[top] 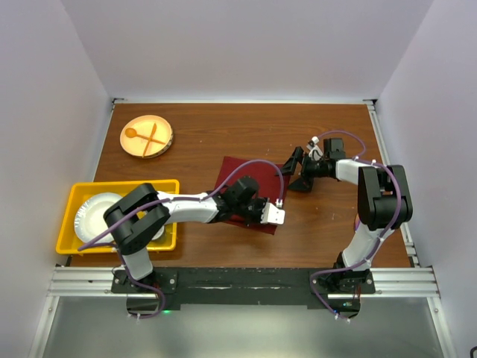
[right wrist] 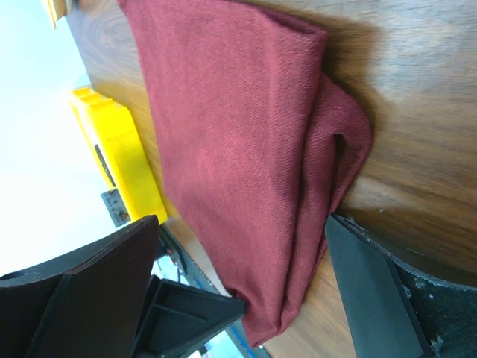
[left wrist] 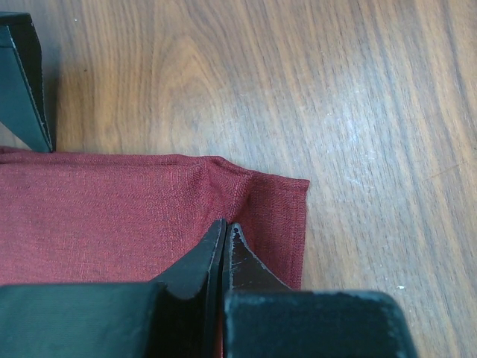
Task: Fold the napkin into a case and place the utensils inside
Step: Smooth out the lower triangle-folded napkin at the center of the board.
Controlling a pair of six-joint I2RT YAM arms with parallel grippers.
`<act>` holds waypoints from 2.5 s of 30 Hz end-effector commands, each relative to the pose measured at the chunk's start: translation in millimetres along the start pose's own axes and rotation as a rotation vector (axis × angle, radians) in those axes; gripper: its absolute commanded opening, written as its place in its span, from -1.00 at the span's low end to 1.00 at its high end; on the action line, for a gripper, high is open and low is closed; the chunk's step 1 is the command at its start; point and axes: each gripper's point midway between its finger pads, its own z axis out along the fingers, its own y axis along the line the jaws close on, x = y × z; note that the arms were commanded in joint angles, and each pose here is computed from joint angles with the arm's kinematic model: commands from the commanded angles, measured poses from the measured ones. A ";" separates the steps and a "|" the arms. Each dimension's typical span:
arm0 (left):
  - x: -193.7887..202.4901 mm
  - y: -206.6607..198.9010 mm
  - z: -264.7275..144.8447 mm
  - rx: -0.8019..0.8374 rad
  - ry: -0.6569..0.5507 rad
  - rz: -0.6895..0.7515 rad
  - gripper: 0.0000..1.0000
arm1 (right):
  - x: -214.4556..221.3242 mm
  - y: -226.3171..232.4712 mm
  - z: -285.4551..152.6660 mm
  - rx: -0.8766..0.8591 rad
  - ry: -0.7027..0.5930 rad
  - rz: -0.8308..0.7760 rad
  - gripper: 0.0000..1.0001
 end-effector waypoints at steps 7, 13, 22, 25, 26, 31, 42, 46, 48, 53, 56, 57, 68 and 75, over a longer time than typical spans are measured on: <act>-22.6 13.3 -9.0 -0.038 -0.074 0.019 -1.00 | -0.4 18.2 -2.6 -0.041 0.020 -0.040 0.97; -22.8 13.7 -9.8 -0.040 -0.071 0.018 -1.00 | -2.5 16.6 4.3 -0.042 0.019 -0.057 0.97; -28.5 13.3 -13.5 -0.037 -0.085 0.021 -1.00 | -4.8 -3.9 8.8 0.082 -0.014 -0.084 0.97; -33.0 11.7 -17.6 -0.030 -0.093 0.024 -1.00 | -6.8 -11.5 10.1 0.116 -0.017 -0.088 0.97; -34.6 10.0 -18.8 -0.023 -0.099 0.024 -1.00 | -7.9 -12.2 9.8 0.120 -0.019 -0.089 0.96; -31.9 0.7 -21.2 0.009 -0.098 0.022 -1.00 | -9.3 -18.5 12.9 0.140 -0.026 -0.078 0.97; -25.1 -14.4 -21.7 0.062 -0.093 0.017 -1.00 | -11.0 -21.3 13.0 0.155 -0.031 -0.072 0.97; -19.3 -16.3 -19.8 0.065 -0.078 0.006 -1.00 | -10.5 -20.8 13.0 0.154 -0.029 -0.076 0.97; -17.6 -16.6 -18.8 0.065 -0.075 0.006 -1.00 | -10.6 -21.6 12.2 0.158 -0.030 -0.075 0.96; -13.6 -15.4 -15.3 0.057 -0.068 -0.002 -1.00 | -10.7 -22.9 11.8 0.166 -0.033 -0.076 0.95; -11.1 -16.3 -12.4 0.064 -0.065 -0.007 -1.00 | -11.1 -23.7 12.1 0.170 -0.032 -0.075 0.92; -9.7 -17.0 -11.5 0.066 -0.062 -0.009 -1.00 | -11.0 -24.1 12.4 0.170 -0.032 -0.073 0.91; -3.0 -25.3 -4.2 0.115 -0.052 -0.019 -1.00 | -12.7 -23.7 13.0 0.183 -0.029 -0.077 0.84; -2.7 -33.3 -8.5 0.145 -0.049 -0.015 -1.00 | -13.4 -27.6 14.2 0.199 -0.030 -0.080 0.84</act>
